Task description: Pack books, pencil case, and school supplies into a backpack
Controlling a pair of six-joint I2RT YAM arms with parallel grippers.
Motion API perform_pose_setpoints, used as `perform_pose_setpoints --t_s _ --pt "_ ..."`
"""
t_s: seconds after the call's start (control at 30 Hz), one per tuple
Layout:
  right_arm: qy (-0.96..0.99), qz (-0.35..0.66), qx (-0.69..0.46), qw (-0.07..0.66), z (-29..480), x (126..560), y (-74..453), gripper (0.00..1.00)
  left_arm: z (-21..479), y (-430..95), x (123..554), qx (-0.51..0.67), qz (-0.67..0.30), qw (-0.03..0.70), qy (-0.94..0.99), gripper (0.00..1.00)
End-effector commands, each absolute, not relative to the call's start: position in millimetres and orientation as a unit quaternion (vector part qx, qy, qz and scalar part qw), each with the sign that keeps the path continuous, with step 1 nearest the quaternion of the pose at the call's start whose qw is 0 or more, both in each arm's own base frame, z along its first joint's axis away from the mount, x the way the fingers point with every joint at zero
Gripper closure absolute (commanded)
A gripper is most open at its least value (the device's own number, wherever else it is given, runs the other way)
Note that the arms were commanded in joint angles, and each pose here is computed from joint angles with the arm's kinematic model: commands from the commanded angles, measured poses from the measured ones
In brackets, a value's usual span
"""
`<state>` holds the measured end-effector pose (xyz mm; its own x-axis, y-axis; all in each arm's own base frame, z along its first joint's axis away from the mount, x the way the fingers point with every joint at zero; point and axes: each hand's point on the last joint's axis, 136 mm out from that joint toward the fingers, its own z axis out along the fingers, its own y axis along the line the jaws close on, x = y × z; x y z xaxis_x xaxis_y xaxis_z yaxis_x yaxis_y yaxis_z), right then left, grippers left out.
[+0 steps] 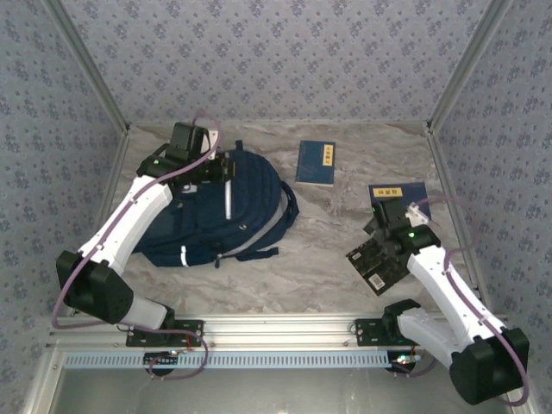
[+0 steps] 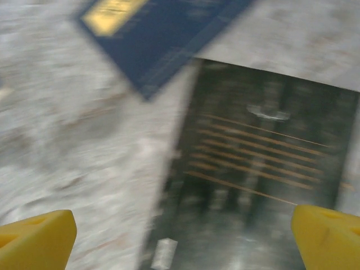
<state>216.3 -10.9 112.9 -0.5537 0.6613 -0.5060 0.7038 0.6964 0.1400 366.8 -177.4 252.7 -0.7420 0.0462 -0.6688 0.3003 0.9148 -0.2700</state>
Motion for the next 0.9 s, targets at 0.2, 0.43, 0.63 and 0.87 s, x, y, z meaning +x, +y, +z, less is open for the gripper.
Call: perform_pose_setpoints --t_s 0.2,0.43,0.63,0.87 --pt "0.839 -0.052 0.511 0.181 51 176 -51 0.00 286 -261 344 0.174 -0.248 0.365 0.880 0.48" --pt "0.828 0.014 0.538 0.160 21 189 -51 0.01 237 -391 309 0.244 -0.363 0.255 0.862 0.38" --pt "0.860 0.151 0.446 0.195 24 232 -15 0.02 176 -472 284 0.290 -0.391 0.168 0.857 0.35" --pt "0.870 0.219 0.383 0.220 35 246 14 0.04 115 -506 285 0.281 -0.391 0.105 0.870 0.33"
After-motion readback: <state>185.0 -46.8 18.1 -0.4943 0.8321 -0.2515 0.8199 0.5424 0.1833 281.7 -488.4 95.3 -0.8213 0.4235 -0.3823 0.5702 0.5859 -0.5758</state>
